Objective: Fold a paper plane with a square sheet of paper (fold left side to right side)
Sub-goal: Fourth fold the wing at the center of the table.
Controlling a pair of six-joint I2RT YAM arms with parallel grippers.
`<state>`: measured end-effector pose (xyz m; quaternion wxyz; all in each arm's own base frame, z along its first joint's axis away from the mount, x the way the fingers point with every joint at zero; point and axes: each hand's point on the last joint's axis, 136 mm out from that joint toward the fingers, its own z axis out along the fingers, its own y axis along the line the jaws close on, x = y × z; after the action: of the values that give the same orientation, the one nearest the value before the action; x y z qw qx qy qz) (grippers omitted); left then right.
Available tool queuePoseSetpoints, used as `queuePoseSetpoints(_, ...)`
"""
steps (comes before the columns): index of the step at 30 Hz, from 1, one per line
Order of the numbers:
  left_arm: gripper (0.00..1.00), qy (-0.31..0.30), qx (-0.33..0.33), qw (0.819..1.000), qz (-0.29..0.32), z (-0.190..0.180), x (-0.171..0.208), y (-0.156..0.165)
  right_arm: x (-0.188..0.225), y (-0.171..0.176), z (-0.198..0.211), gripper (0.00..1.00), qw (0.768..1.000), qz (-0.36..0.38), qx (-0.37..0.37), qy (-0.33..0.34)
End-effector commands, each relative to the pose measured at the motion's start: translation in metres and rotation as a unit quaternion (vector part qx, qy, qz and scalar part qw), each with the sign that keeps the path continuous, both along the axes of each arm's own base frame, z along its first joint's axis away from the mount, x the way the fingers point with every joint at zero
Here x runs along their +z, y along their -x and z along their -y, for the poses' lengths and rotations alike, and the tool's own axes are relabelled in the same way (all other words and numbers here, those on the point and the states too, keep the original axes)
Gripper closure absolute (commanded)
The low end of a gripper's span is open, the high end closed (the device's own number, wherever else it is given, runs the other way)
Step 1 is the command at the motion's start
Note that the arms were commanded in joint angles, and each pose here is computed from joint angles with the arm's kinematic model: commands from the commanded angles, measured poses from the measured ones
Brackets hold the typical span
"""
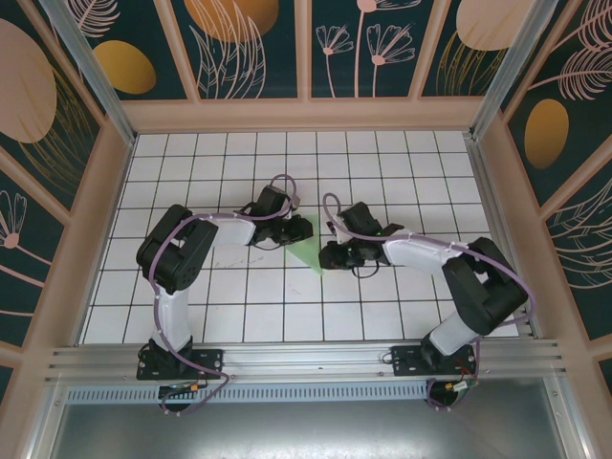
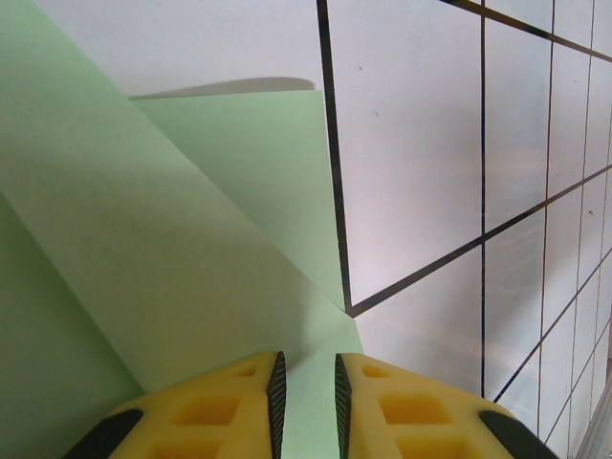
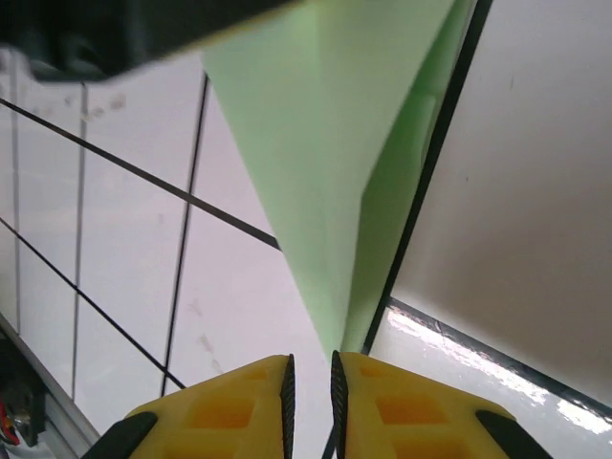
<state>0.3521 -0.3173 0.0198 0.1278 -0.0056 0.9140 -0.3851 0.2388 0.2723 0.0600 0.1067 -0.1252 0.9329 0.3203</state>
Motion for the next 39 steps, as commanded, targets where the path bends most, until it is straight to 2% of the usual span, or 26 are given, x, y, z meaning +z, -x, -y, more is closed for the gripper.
queuePoseSetpoints(1, 0.75, -0.074, 0.006, 0.996, -0.053, -0.025, -0.050, 0.023, 0.021, -0.011, -0.001, 0.78, 1.000, 0.018, -0.021, -0.010)
queuePoseSetpoints(7, 0.75, -0.074, 0.005, 0.996, -0.052, -0.024, -0.049, 0.022, 0.015, 0.001, -0.031, 0.79, 0.997, -0.023, 0.019, -0.073)
queuePoseSetpoints(12, 0.75, -0.074, 0.005, 0.996, -0.053, -0.024, -0.050, 0.023, -0.003, -0.004, -0.038, 0.80, 0.996, -0.039, 0.017, -0.080)
queuePoseSetpoints(31, 0.75, -0.075, 0.005, 0.996, -0.053, -0.025, -0.050, 0.023, -0.055, 0.019, -0.002, 0.80, 0.996, -0.090, 0.011, 0.023)
queuePoseSetpoints(36, 0.75, -0.076, 0.006, 0.996, -0.053, -0.025, -0.050, 0.024, -0.057, 0.025, 0.000, 0.80, 0.995, -0.098, 0.019, 0.027)
queuePoseSetpoints(39, 0.75, -0.076, 0.006, 0.996, -0.052, -0.025, -0.049, 0.023, -0.053, 0.027, -0.005, 0.80, 0.995, -0.098, 0.023, 0.008)
